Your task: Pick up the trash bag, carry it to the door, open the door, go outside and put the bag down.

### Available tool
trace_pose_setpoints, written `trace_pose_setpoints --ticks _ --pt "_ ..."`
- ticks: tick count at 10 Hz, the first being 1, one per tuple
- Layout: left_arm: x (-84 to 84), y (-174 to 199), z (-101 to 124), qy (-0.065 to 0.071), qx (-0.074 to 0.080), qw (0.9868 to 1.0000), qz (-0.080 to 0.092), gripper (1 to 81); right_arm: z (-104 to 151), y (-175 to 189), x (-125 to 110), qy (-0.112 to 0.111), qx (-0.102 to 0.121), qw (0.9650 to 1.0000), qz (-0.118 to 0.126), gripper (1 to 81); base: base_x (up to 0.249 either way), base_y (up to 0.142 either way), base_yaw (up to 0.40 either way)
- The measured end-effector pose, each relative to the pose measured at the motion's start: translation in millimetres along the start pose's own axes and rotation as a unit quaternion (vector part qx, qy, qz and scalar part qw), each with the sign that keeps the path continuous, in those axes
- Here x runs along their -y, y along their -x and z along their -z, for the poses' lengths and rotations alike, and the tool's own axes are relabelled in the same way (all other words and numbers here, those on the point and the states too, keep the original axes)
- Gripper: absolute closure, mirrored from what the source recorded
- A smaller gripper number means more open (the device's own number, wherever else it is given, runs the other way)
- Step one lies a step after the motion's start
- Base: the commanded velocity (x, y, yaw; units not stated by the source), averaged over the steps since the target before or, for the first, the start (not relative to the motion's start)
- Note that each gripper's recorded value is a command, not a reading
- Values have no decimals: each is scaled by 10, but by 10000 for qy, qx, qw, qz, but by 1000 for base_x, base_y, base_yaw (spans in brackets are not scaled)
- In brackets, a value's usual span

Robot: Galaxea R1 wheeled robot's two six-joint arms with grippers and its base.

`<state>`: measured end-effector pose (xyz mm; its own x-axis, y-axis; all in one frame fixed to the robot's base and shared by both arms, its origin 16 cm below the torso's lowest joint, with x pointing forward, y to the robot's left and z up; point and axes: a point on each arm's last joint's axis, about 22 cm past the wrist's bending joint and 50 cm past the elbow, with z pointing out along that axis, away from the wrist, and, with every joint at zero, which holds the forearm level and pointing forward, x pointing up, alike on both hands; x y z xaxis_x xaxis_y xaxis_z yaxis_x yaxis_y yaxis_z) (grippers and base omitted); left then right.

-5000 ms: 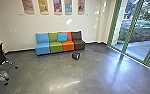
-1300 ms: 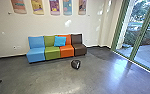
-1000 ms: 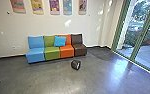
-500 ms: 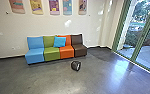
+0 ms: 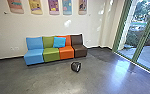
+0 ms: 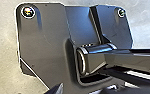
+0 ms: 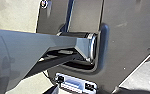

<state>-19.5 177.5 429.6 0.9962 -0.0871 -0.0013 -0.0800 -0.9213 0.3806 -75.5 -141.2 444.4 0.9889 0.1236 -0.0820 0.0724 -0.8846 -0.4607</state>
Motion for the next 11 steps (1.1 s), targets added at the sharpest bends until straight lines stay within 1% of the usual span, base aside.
trace_pose_setpoints --ticks 2,3,6,11 --pt "0 1 0 0 -2 10000 -1 10 0 1 -2 3 -3 10000 1 10 119 0 0" --pt "-49 -25 -15 34 -12 10000 -4 10 10 -14 -35 27 -2 10000 3 10 135 0 0" --pt "-15 -2 -5 10 -1 10000 -1 10 2 8 -25 28 9 10000 -1 10 141 0 0" --pt "-23 -21 -8 16 -11 10000 -14 10 1 0 -27 33 2 10000 0 10 145 0 0"
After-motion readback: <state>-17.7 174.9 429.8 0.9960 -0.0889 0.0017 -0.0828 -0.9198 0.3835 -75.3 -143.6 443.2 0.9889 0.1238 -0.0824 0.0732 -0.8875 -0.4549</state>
